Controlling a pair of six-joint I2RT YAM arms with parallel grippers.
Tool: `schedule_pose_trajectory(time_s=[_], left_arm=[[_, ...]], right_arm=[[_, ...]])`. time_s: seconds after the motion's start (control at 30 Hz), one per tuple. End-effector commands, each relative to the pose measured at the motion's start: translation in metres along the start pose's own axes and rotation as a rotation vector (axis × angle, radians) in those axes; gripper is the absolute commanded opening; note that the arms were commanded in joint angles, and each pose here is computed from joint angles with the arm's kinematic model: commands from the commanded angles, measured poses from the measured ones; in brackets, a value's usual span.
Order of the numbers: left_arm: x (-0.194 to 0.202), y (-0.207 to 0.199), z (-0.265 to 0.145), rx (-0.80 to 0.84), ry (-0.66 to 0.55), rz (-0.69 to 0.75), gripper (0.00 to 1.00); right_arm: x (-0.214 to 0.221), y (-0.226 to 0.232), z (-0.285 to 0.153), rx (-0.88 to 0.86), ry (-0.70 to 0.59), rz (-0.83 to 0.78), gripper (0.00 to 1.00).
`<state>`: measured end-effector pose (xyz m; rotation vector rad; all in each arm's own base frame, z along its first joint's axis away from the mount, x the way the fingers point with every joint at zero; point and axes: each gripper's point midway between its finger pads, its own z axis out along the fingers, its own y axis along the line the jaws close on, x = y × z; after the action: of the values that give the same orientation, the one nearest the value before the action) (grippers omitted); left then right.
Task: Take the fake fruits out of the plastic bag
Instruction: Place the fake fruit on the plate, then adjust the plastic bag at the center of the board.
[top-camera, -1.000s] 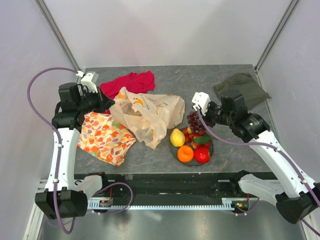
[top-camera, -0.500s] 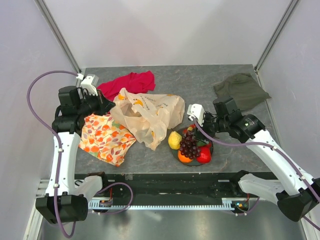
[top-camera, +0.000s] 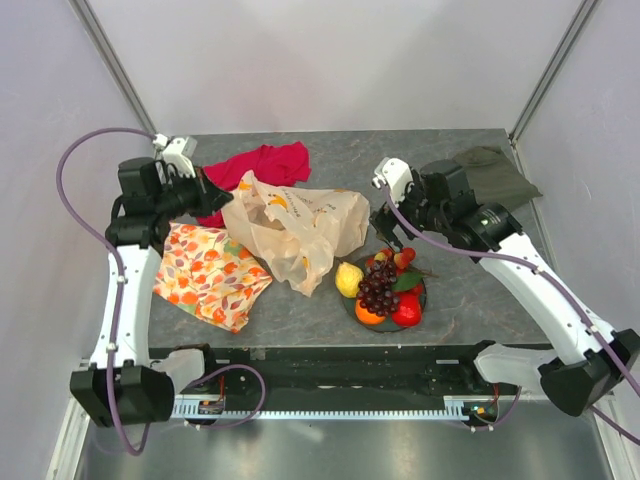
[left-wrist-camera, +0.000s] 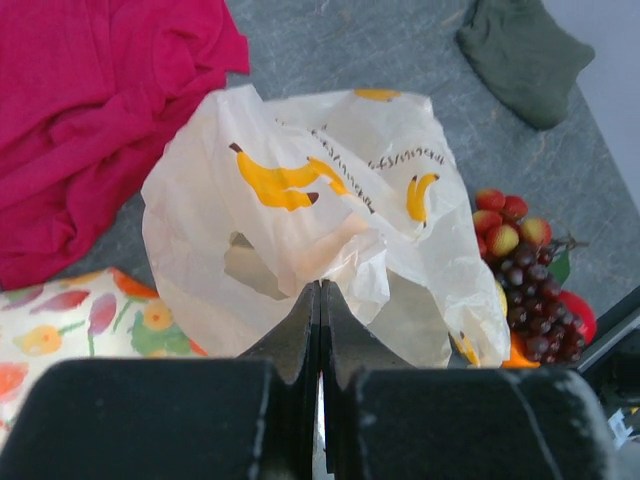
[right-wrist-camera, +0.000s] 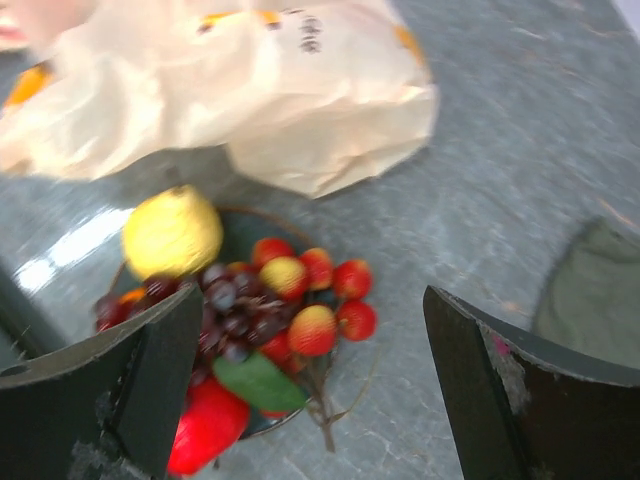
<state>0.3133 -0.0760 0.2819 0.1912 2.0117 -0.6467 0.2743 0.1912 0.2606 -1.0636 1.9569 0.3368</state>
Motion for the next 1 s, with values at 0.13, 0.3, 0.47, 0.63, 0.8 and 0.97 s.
schedule_pose_trajectory(time_s=[0.13,0.3,0.47,0.63,0.8,0.97], left_arm=[[-0.108,-0.013,0.042,0.186,-0.144,-0.126,0.02],[-0.146,-0.025,0.079,0.286,-0.158,-0.168,0.02],[-0.196,-0.082,0.117,0.428,-0.222,0.031,0.02],[-0.234,-0.131,0.132,0.518,-0.323,0.179,0.01],[-0.26,-0.175,0.124,0.586,-0.45,0.305,0.01],[-0.257,-0.176,0.128,0.56,-0.446,0.317,0.2]], right_arm=[[-0.025,-0.08,0.004,0.342,-0.033,0.104,0.98],[-0.007,-0.127,-0.006,0.521,0.028,0.19,0.98],[0.007,-0.157,-0.008,0.595,0.071,0.239,0.98],[0.024,-0.174,-0.01,0.647,0.106,0.291,0.98],[0.034,-0.187,-0.014,0.665,0.114,0.336,0.98],[0.036,-0.186,-0.008,0.636,0.103,0.357,0.98]])
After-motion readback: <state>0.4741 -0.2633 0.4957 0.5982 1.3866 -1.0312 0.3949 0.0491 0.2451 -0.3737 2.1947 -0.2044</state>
